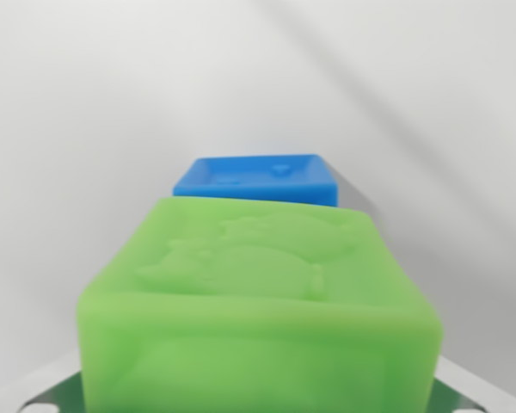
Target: Stack cube
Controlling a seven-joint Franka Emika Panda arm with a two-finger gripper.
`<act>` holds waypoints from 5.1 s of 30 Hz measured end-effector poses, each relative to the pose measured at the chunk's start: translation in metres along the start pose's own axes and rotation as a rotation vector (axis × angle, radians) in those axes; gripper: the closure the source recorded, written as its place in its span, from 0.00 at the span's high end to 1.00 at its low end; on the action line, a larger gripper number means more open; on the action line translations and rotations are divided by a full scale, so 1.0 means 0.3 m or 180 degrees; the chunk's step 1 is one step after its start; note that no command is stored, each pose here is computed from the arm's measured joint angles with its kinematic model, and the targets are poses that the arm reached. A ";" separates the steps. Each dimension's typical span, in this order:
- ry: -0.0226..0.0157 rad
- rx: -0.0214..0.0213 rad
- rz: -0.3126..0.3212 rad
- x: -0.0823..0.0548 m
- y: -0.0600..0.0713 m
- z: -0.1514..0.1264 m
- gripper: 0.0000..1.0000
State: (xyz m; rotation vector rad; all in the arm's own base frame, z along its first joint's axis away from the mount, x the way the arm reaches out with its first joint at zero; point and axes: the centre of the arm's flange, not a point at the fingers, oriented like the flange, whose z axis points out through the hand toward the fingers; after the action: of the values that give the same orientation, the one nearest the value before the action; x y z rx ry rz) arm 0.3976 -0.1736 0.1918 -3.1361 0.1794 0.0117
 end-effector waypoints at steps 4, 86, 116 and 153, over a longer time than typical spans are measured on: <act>0.0001 -0.0002 -0.0004 0.000 -0.001 0.024 0.00; 0.0026 0.0000 -0.0017 0.003 -0.002 -0.142 1.00; 0.0035 0.0013 -0.0009 -0.003 0.000 -0.543 1.00; 0.0033 0.0018 -0.0007 -0.002 0.002 -0.908 1.00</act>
State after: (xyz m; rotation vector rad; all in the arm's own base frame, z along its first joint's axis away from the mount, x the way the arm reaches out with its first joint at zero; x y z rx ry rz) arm 0.3989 -0.1742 0.4643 -3.1314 0.1758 -0.0052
